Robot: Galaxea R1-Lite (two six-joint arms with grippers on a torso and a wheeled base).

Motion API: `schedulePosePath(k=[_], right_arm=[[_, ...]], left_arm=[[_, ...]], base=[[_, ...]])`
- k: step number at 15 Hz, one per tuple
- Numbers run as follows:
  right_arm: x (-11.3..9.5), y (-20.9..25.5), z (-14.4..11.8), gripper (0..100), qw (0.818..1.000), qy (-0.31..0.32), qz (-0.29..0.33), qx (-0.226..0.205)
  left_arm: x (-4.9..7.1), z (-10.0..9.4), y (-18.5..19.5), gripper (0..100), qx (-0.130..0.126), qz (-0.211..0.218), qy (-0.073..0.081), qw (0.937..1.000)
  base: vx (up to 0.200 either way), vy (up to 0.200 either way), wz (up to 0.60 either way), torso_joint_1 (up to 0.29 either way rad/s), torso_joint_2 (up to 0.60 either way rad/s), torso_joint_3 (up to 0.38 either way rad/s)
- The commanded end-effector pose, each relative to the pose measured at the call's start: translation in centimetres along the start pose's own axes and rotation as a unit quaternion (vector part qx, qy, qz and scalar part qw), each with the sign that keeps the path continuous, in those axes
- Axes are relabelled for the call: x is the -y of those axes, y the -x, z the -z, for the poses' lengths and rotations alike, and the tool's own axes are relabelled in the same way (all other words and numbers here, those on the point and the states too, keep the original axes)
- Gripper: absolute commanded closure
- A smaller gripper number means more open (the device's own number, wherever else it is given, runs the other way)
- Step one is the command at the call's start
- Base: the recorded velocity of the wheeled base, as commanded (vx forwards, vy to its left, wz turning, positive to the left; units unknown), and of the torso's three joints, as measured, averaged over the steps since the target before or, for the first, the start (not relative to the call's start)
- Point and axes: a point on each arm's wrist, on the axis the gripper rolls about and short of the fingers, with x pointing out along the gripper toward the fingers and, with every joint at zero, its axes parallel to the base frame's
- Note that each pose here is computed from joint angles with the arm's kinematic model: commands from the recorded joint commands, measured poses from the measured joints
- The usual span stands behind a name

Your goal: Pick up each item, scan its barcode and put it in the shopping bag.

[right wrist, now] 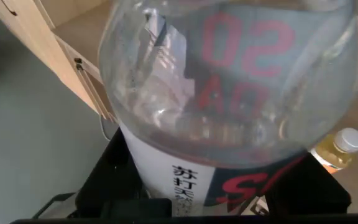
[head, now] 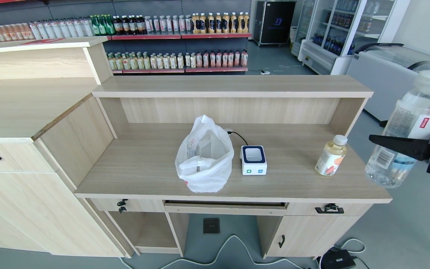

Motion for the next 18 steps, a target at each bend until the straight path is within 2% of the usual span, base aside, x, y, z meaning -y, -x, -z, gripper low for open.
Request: schedulePosePath(k=[1,5,11,12,13,15,17,18], right_arm=[[2.5,0.2,2.8,100,0.996,0.037,0.061,-0.058],[4.2,1.9,2.6,100,0.977,0.151,0.126,-0.086],[5.8,3.4,2.6,100,0.95,0.241,0.161,-0.114],[6.3,3.2,2.6,100,0.945,0.258,0.163,-0.119],[7.5,2.7,3.0,100,0.928,0.302,0.178,-0.124],[9.6,0.9,3.6,100,0.905,0.352,0.211,-0.107],[10.7,-2.9,4.5,100,0.886,0.393,0.234,-0.072],[10.9,-4.3,5.1,100,0.883,0.402,0.235,-0.059]], left_arm=[[0.0,0.0,0.0,0,-0.001,0.0,0.0,1.0],[0.0,0.0,0.0,0,-0.001,0.0,0.0,1.0],[0.0,0.0,0.0,0,-0.001,0.0,0.0,1.0],[0.0,0.0,0.0,0,-0.001,0.0,0.0,1.0],[0.0,0.0,0.0,0,-0.001,0.0,0.0,1.0],[0.0,0.0,0.0,0,-0.001,0.0,0.0,1.0],[0.0,0.0,0.0,0,-0.001,0.0,0.0,1.0],[0.0,0.0,0.0,0,-0.001,0.0,0.0,1.0]], base=[[0.0,0.0,0.0,0.0,0.0,0.0],[0.0,0.0,0.0,0.0,0.0,0.0],[0.0,0.0,0.0,0.0,0.0,0.0],[0.0,0.0,0.6,0.002,0.0,0.002],[0.0,0.0,0.6,0.002,0.0,0.007],[0.0,0.0,0.6,0.005,0.0,0.007],[0.0,0.0,0.6,0.007,0.0,0.002],[0.0,0.0,0.6,0.012,0.01,0.002]])
